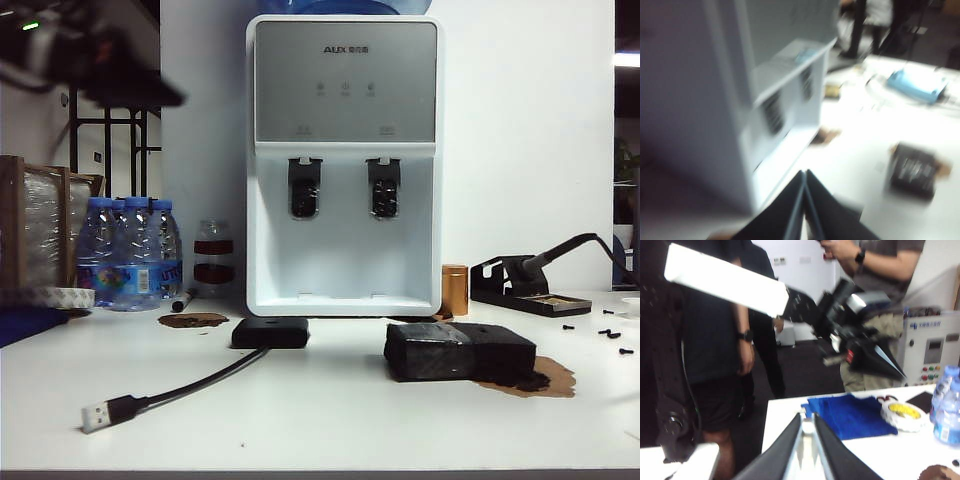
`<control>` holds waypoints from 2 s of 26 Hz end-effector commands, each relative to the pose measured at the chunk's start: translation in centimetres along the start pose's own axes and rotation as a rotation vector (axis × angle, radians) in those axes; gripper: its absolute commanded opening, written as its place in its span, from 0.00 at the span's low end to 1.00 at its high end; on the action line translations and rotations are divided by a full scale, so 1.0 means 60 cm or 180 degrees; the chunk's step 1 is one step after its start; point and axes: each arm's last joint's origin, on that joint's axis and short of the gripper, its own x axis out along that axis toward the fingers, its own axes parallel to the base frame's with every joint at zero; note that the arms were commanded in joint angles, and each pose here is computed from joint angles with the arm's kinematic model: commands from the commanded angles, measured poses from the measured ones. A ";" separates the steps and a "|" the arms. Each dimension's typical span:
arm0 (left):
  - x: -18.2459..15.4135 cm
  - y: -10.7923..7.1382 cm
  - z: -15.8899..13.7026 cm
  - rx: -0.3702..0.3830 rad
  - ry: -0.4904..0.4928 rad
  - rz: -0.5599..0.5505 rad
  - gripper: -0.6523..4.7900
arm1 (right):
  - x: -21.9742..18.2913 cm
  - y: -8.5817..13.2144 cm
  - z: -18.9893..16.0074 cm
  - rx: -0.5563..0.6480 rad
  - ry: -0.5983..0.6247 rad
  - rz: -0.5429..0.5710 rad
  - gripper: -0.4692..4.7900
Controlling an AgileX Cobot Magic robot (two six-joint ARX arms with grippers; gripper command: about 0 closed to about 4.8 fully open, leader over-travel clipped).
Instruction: Take the USB flash drive out of the black sponge and insert it into the slot on top of the black USB adpator box.
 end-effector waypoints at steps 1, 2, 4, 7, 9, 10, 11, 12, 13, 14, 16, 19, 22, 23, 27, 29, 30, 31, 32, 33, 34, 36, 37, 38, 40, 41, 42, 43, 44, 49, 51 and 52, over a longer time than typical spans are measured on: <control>-0.053 -0.001 -0.042 0.0513 0.0197 -0.0199 0.11 | 0.011 -0.024 -0.024 -0.0113 0.0028 0.0020 0.08; -0.070 -0.010 -0.059 0.0664 0.0302 -0.0297 0.11 | 0.017 -0.032 -0.034 -0.0095 0.0036 0.0046 0.08; -0.089 -0.025 -0.077 0.0689 0.0456 -0.0446 0.11 | 0.036 -0.045 -0.049 -0.0146 0.0028 0.0115 0.08; -0.102 -0.041 -0.089 0.0593 0.0653 -0.0588 0.11 | 0.052 -0.070 -0.065 -0.0227 0.0070 0.0092 0.08; -0.103 -0.049 -0.096 0.0647 0.0774 -0.0672 0.11 | 0.064 -0.090 -0.077 -0.0195 0.0103 0.0072 0.08; -0.103 -0.050 -0.096 0.0614 0.0743 -0.0689 0.11 | 0.071 -0.104 -0.085 -0.0203 0.0122 0.0084 0.08; -0.103 -0.050 -0.096 0.0614 0.0742 -0.0689 0.11 | 0.075 -0.112 -0.090 -0.0221 0.0132 0.0089 0.08; -0.103 -0.050 -0.097 0.0620 0.0750 -0.0687 0.11 | 0.088 -0.124 -0.099 -0.0182 0.0151 0.0125 0.08; -0.103 -0.051 -0.097 0.0614 0.0749 -0.0689 0.11 | 0.094 -0.129 -0.103 -0.0171 0.0158 0.0144 0.08; -0.102 -0.052 -0.099 0.0604 0.0752 -0.0698 0.11 | 0.103 -0.140 -0.111 -0.0148 0.0169 0.0187 0.08; -0.101 -0.052 -0.104 0.0614 0.0752 -0.0703 0.11 | 0.125 -0.151 -0.126 -0.0171 0.0169 0.0376 0.08; -0.100 -0.055 -0.109 0.0613 0.0764 -0.0723 0.11 | 0.154 -0.159 -0.156 -0.0345 0.0236 0.0388 0.08; -0.100 -0.054 -0.108 0.0620 0.0761 -0.0722 0.11 | 0.167 -0.168 -0.194 -0.0461 0.0387 0.0195 0.08; -0.099 -0.054 -0.109 0.0619 0.0761 -0.0723 0.11 | 0.168 -0.171 -0.202 -0.0510 0.0432 0.0122 0.08; -0.097 -0.052 -0.113 0.0588 0.0760 -0.0739 0.11 | 0.173 -0.183 -0.244 -0.0752 0.0644 -0.0096 0.08; -0.095 -0.049 -0.118 0.0588 0.0767 -0.0751 0.11 | 0.177 -0.190 -0.260 -0.0763 0.0689 -0.0096 0.08; -0.095 -0.048 -0.120 0.0584 0.0773 -0.0751 0.11 | 0.179 -0.193 -0.264 -0.0794 0.0698 -0.0092 0.08; -0.094 -0.046 -0.121 0.0595 0.0774 -0.0747 0.11 | 0.181 -0.197 -0.267 -0.0821 0.0705 -0.0098 0.08; -0.093 -0.045 -0.122 0.0601 0.0769 -0.0745 0.11 | 0.183 -0.201 -0.269 -0.0821 0.0705 -0.0098 0.08; -0.092 -0.044 -0.123 0.0608 0.0769 -0.0742 0.11 | 0.185 -0.204 -0.270 -0.0818 0.0704 -0.0093 0.08; -0.092 -0.043 -0.124 0.0623 0.0767 -0.0736 0.11 | 0.188 -0.208 -0.276 -0.0806 0.0712 -0.0090 0.08; -0.090 -0.041 -0.125 0.0636 0.0763 -0.0732 0.11 | 0.190 -0.211 -0.287 -0.0751 0.0747 -0.0079 0.08; -0.090 -0.041 -0.126 0.0631 0.0767 -0.0734 0.11 | 0.190 -0.211 -0.297 -0.0706 0.0799 -0.0057 0.08; -0.090 -0.040 -0.126 0.0629 0.0767 -0.0734 0.11 | 0.189 -0.210 -0.300 -0.0675 0.0831 -0.0046 0.08; -0.090 -0.040 -0.127 0.0628 0.0767 -0.0734 0.11 | 0.187 -0.206 -0.307 -0.0732 0.0931 0.0017 0.08; -0.090 -0.040 -0.127 0.0633 0.0766 -0.0733 0.11 | 0.187 -0.206 -0.308 -0.0752 0.0941 0.0026 0.08; -0.090 -0.040 -0.127 0.0636 0.0764 -0.0731 0.11 | 0.186 -0.206 -0.309 -0.0763 0.0965 0.0011 0.08; -0.090 -0.039 -0.127 0.0643 0.0763 -0.0729 0.11 | 0.186 -0.207 -0.310 -0.0767 0.0996 -0.0031 0.08; -0.090 -0.039 -0.127 0.0644 0.0764 -0.0726 0.11 | 0.186 -0.207 -0.310 -0.0768 0.1004 -0.0041 0.08; -0.089 -0.037 -0.126 0.0690 0.0758 -0.0706 0.11 | 0.186 -0.209 -0.321 -0.0945 0.1096 -0.0090 0.08; -0.089 -0.037 -0.126 0.0698 0.0758 -0.0703 0.11 | 0.187 -0.210 -0.331 -0.0927 0.1115 -0.0082 0.08; -0.089 -0.037 -0.126 0.0698 0.0758 -0.0703 0.11 | 0.187 -0.210 -0.335 -0.0918 0.1116 -0.0068 0.08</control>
